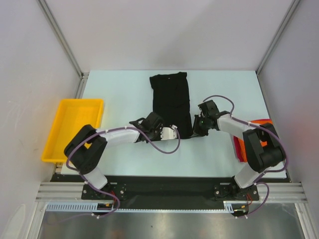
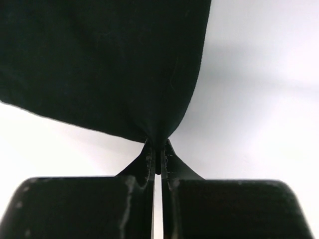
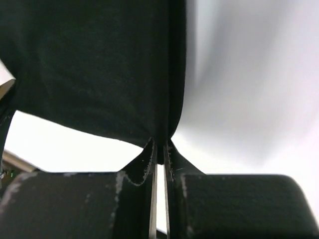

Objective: Fold and stack the t-shirts
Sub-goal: Fold the tshirt, then neatly place the folded tshirt to the corner

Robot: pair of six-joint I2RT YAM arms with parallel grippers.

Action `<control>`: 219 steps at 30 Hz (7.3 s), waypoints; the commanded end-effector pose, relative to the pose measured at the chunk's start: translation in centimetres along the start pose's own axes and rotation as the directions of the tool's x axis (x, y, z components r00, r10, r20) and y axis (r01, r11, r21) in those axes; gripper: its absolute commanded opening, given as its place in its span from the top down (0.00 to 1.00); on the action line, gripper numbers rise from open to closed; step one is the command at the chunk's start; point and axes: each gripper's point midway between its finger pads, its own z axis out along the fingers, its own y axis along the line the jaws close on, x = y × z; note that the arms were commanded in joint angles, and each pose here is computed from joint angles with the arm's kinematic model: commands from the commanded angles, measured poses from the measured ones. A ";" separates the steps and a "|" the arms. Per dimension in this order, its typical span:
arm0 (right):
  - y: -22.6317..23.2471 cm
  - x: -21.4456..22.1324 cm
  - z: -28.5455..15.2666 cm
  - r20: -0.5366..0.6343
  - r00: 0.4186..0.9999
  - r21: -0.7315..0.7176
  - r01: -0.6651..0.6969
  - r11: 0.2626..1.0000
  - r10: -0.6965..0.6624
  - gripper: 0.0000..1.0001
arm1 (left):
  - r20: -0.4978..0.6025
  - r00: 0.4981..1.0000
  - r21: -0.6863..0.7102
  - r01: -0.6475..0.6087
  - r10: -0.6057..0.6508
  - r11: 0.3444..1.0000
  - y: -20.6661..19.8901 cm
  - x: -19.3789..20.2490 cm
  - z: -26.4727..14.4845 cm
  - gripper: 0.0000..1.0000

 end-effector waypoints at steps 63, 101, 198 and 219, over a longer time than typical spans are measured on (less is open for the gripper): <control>0.0 -19.8 0.1 0.229 0.948 -0.036 -0.218 0.975 0.220 0.63 | 0.089 0.755 0.012 0.651 -0.649 0.759 20.7 0.0 1.4 0.74; 3.8 -20.4 -1.8 0.349 0.936 0.061 0.023 0.998 -0.043 0.55 | 0.215 0.584 0.051 0.794 -0.783 0.606 23.6 -2.8 1.5 0.48; -12.9 -2.9 -31.3 0.113 0.889 0.717 0.236 0.656 -0.444 1.00 | 0.424 0.587 -0.024 0.769 -0.690 0.639 23.7 1.5 -16.4 0.18; -16.5 -3.8 -36.2 0.200 0.887 0.846 0.057 0.530 -0.416 1.00 | 0.406 0.563 0.004 0.786 -0.720 0.618 24.2 2.6 -16.0 0.14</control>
